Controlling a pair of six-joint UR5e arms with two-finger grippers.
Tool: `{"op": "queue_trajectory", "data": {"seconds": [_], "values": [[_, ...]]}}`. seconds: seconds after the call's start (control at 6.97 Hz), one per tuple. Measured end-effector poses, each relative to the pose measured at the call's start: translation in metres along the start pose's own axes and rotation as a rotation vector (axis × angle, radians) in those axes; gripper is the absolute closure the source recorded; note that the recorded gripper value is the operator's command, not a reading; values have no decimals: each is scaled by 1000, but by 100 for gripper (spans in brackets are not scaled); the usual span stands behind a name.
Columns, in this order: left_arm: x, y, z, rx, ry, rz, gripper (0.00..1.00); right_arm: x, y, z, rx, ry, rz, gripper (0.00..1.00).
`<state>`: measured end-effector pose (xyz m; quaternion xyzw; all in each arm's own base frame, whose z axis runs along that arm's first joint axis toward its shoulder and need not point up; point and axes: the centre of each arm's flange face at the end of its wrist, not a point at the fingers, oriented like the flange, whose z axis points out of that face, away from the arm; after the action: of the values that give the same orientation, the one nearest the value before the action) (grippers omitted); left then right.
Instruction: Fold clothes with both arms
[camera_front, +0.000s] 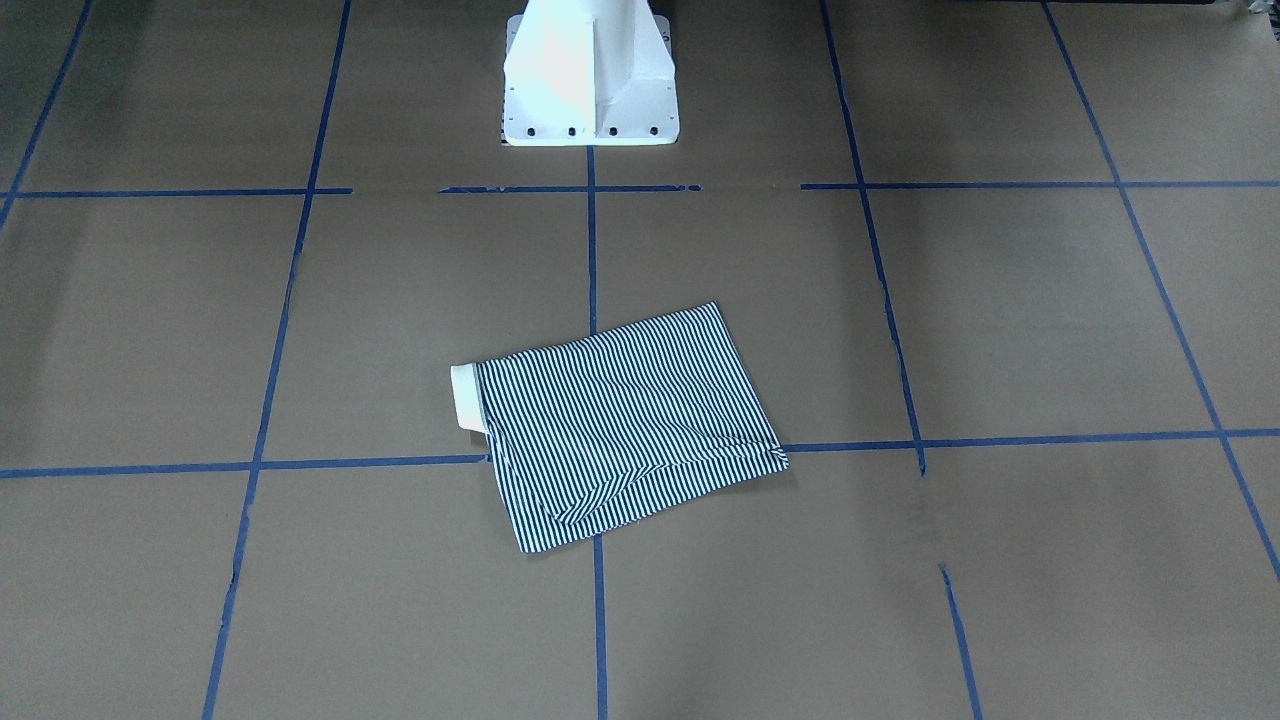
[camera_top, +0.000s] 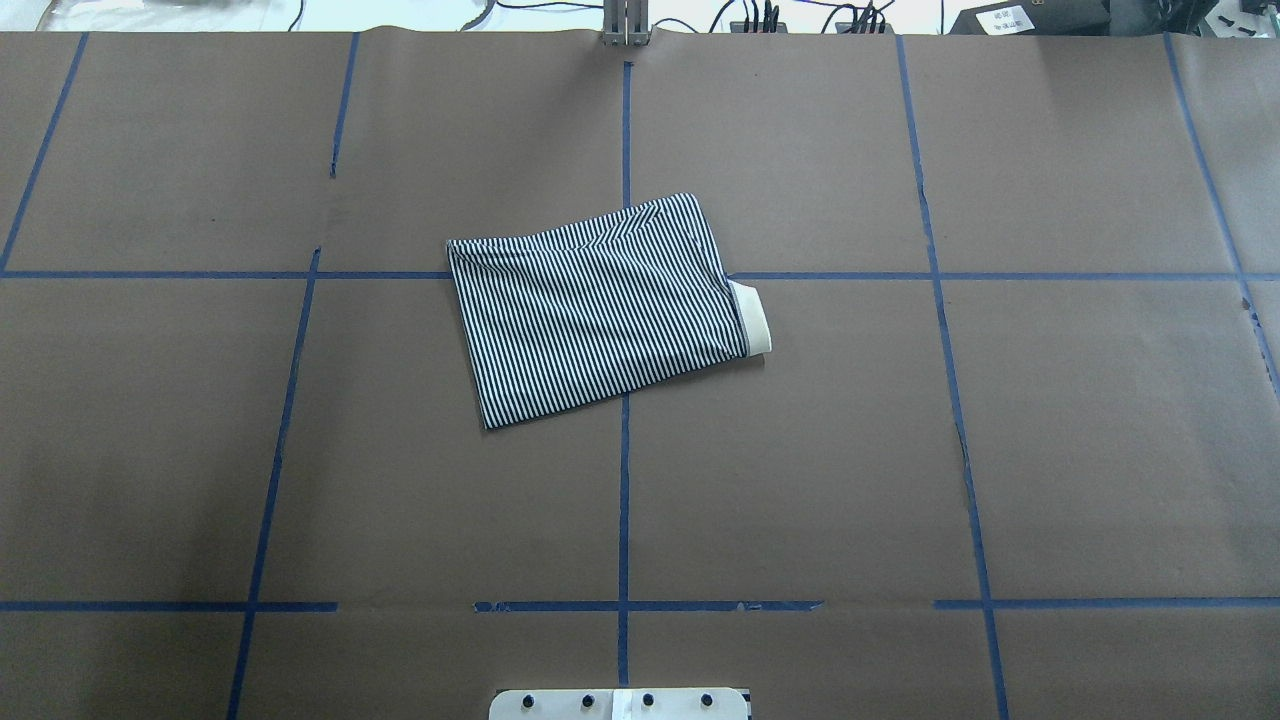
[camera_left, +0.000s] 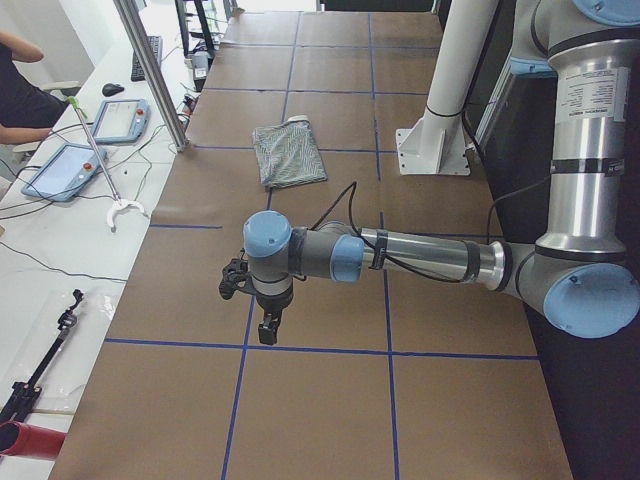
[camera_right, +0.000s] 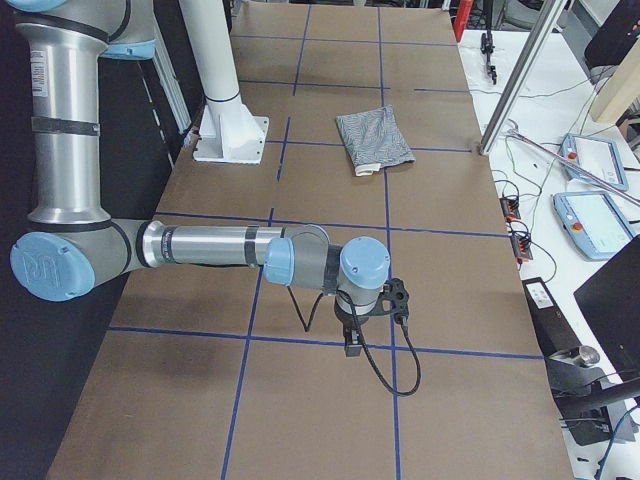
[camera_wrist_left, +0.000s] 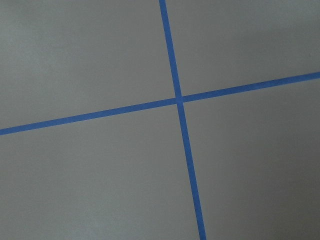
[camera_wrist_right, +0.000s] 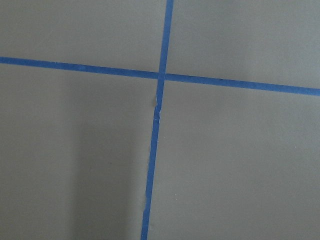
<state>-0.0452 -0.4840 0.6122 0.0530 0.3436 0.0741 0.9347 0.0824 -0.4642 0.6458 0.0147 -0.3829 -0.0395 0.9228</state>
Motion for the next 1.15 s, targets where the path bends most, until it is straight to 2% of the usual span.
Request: {"op": "queue_trajectory", "data": {"seconds": [0.57, 1.15], "values": [[-1, 1, 1, -5, 1, -2, 0, -39, -22, 8, 45, -6, 75, 0], [-2, 5, 5, -14, 27, -39, 0, -41, -23, 8, 48, -8, 85, 0]]}}
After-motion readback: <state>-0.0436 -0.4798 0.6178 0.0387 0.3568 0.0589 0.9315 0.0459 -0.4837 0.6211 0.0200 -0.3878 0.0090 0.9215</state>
